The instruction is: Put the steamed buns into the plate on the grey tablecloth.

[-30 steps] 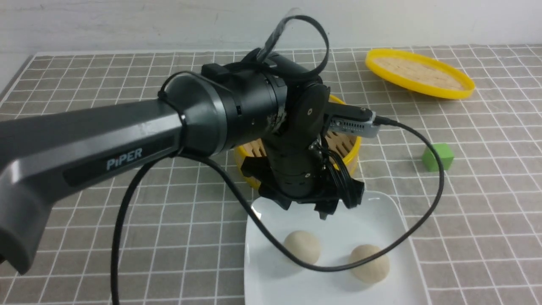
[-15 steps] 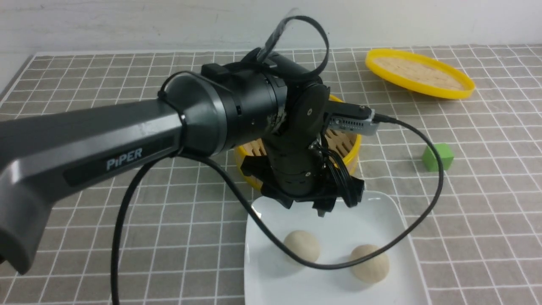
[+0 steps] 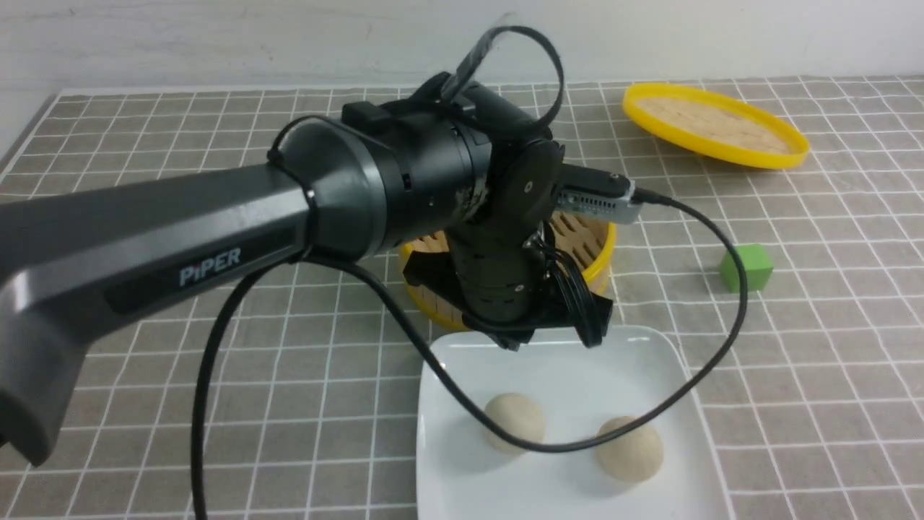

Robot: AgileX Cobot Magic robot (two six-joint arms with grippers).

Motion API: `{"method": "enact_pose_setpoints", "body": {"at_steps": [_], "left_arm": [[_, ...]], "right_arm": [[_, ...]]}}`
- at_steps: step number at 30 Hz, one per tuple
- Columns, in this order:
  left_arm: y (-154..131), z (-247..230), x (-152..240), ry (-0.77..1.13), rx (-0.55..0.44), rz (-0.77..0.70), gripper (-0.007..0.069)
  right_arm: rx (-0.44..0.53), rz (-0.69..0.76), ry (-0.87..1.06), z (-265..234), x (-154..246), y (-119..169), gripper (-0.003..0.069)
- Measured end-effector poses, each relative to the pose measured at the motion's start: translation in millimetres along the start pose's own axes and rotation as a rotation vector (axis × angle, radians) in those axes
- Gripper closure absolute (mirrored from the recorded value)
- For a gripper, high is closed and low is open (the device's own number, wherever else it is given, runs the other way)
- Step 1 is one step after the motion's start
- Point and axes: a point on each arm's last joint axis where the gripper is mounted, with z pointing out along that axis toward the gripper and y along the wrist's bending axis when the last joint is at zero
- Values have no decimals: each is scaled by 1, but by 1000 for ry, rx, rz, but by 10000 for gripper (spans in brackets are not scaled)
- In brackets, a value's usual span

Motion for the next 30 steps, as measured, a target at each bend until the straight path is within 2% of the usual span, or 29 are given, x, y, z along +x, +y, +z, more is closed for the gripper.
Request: {"method": "enact_pose_setpoints", "body": {"at_steps": [6, 14, 23, 30], "left_arm": [[9, -37, -4, -99, -32, 35, 623], [27, -99, 2, -188, -116, 61, 623], [47, -163, 23, -263, -148, 39, 623], [75, -216, 69, -312, -175, 35, 623]], "right_arm": [[136, 28, 124, 13, 40, -11, 606], [239, 51, 83, 13, 40, -17, 597], [274, 52, 77, 12, 40, -19, 585], [274, 52, 76, 12, 39, -19, 575]]}}
